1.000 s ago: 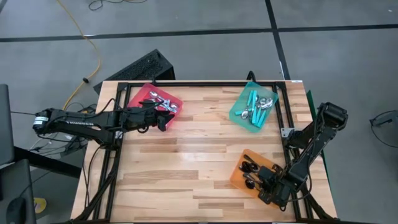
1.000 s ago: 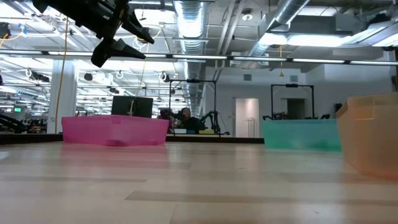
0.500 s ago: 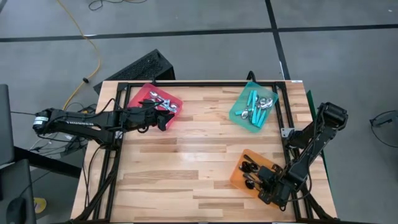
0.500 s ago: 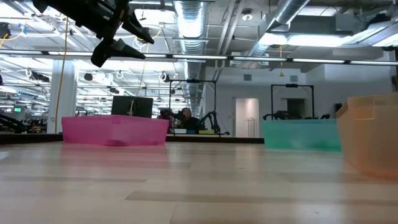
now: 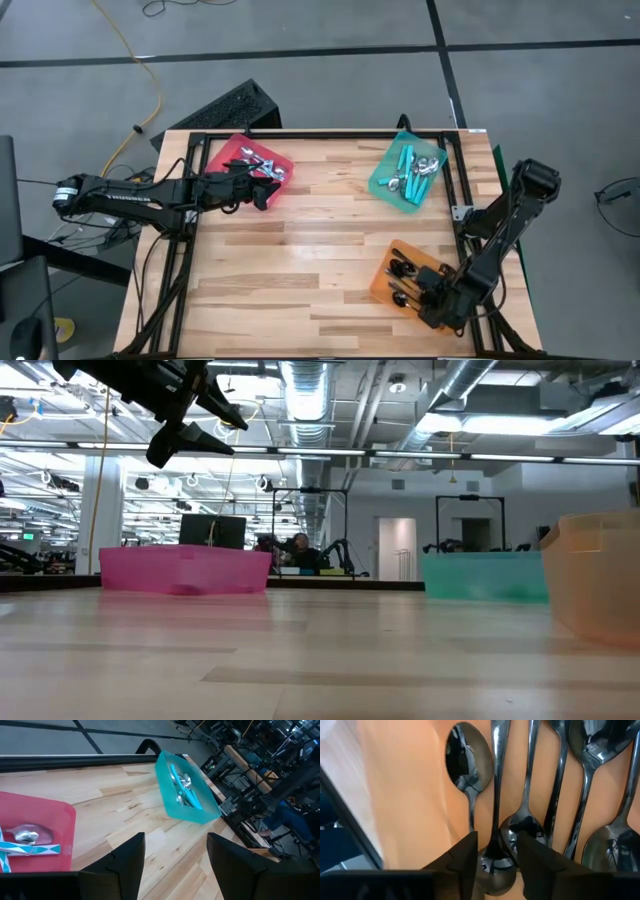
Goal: Sort silverware by color (type)
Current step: Put the black spoon into the orange bin, then return to Home Position
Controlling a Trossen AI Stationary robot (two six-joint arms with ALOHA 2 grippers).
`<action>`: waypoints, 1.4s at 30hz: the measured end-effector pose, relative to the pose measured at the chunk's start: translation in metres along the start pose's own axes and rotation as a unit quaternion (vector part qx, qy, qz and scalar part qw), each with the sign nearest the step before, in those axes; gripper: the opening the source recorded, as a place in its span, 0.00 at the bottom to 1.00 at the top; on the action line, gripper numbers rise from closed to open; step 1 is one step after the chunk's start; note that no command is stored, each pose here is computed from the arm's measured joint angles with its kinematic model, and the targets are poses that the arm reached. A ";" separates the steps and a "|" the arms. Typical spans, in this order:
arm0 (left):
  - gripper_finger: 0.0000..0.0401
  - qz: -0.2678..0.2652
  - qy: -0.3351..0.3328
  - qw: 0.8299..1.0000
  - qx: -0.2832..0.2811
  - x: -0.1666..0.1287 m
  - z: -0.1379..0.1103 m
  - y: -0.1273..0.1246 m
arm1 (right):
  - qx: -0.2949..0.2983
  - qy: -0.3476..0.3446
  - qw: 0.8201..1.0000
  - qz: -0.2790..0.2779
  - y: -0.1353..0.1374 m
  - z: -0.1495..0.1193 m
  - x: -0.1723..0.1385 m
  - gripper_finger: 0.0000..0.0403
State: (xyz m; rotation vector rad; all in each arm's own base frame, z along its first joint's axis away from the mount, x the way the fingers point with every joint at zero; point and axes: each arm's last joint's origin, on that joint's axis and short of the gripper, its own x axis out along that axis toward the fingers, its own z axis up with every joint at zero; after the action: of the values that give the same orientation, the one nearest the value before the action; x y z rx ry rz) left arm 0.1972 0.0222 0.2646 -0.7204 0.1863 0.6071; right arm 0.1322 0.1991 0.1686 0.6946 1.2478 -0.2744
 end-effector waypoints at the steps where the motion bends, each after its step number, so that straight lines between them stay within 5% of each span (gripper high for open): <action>1: 0.49 0.000 0.000 1.000 -0.001 0.000 0.000 0.000 | 0.001 -0.001 1.000 0.003 0.000 0.001 -0.002 0.40; 13: 0.49 -0.040 0.026 0.999 -0.023 0.000 0.000 -0.004 | -0.015 -0.049 0.995 0.090 -0.002 0.028 -0.042 0.42; 22: 0.49 -0.090 0.019 0.995 -0.039 -0.007 0.007 -0.009 | 0.012 -0.176 0.971 0.159 -0.020 0.072 -0.088 0.41; 27: 0.49 -0.114 0.000 0.992 -0.050 -0.019 0.014 -0.009 | 0.051 -0.269 0.940 0.203 -0.036 0.093 -0.118 0.41; 34: 0.49 -0.151 -0.052 0.985 -0.068 -0.040 0.029 -0.010 | 0.000 -0.388 0.873 0.294 -0.050 0.109 -0.165 0.41; 42: 0.49 -0.167 -0.086 0.980 -0.062 -0.052 0.036 -0.009 | -0.055 -0.489 0.820 0.292 -0.076 0.106 -0.199 0.41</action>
State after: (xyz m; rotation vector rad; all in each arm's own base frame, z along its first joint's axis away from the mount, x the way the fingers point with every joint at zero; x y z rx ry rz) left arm 0.1588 0.0174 0.3157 -0.7938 -0.1327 0.3595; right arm 0.1090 0.0409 0.3444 0.6612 0.0339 -0.0168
